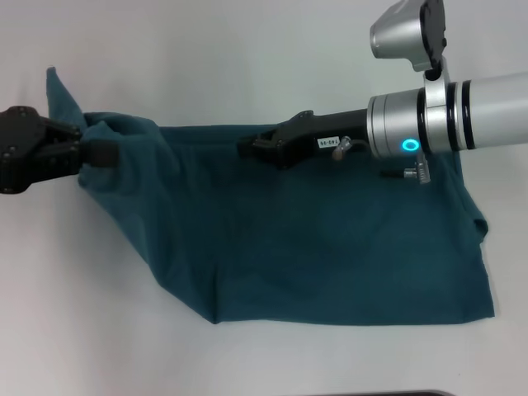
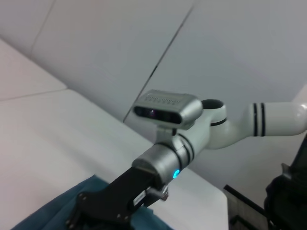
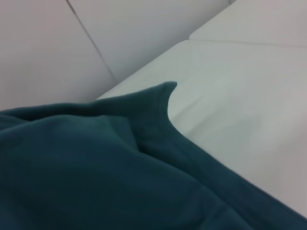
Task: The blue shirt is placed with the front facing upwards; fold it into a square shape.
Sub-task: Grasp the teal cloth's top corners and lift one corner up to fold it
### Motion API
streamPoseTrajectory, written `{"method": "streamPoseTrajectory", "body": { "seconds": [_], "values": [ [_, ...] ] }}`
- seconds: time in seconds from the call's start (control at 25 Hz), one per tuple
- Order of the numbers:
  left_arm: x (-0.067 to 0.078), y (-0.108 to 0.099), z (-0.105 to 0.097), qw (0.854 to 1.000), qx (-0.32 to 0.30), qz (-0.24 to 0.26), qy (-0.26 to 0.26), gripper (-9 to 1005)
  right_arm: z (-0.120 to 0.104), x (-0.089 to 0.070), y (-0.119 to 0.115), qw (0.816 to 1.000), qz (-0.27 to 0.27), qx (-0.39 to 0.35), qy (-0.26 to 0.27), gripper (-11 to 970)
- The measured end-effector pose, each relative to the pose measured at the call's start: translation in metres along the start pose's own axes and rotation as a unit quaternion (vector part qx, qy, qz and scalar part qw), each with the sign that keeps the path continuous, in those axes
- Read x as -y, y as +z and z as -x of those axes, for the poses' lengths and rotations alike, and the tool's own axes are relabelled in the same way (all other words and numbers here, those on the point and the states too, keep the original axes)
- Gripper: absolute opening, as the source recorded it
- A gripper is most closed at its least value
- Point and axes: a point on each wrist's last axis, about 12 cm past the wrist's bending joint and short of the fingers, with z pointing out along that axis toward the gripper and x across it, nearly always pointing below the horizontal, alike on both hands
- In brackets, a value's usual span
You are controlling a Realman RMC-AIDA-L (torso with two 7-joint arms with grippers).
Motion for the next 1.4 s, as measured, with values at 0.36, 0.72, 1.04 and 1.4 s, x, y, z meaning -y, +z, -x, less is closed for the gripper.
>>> {"method": "streamPoseTrajectory", "body": {
  "seconds": [0.36, 0.72, 1.04, 1.4],
  "values": [
    [0.01, 0.007, 0.01, 1.0, -0.005, -0.008, 0.029, 21, 0.001, -0.005, 0.007, 1.0, 0.009, -0.016, -0.011, 47],
    [0.01, 0.006, 0.009, 1.0, -0.006, -0.005, 0.027, 22, -0.002, -0.006, 0.009, 1.0, 0.011, -0.026, -0.014, 43],
    [0.01, 0.009, 0.014, 0.999, -0.002, -0.009, 0.034, 23, 0.0, -0.007, 0.018, 0.998, 0.001, -0.055, -0.035, 41],
    [0.011, 0.015, 0.021, 0.998, 0.013, -0.021, 0.05, 24, 0.003, -0.007, 0.028, 0.995, -0.017, -0.078, -0.054, 37]
  ]
}}
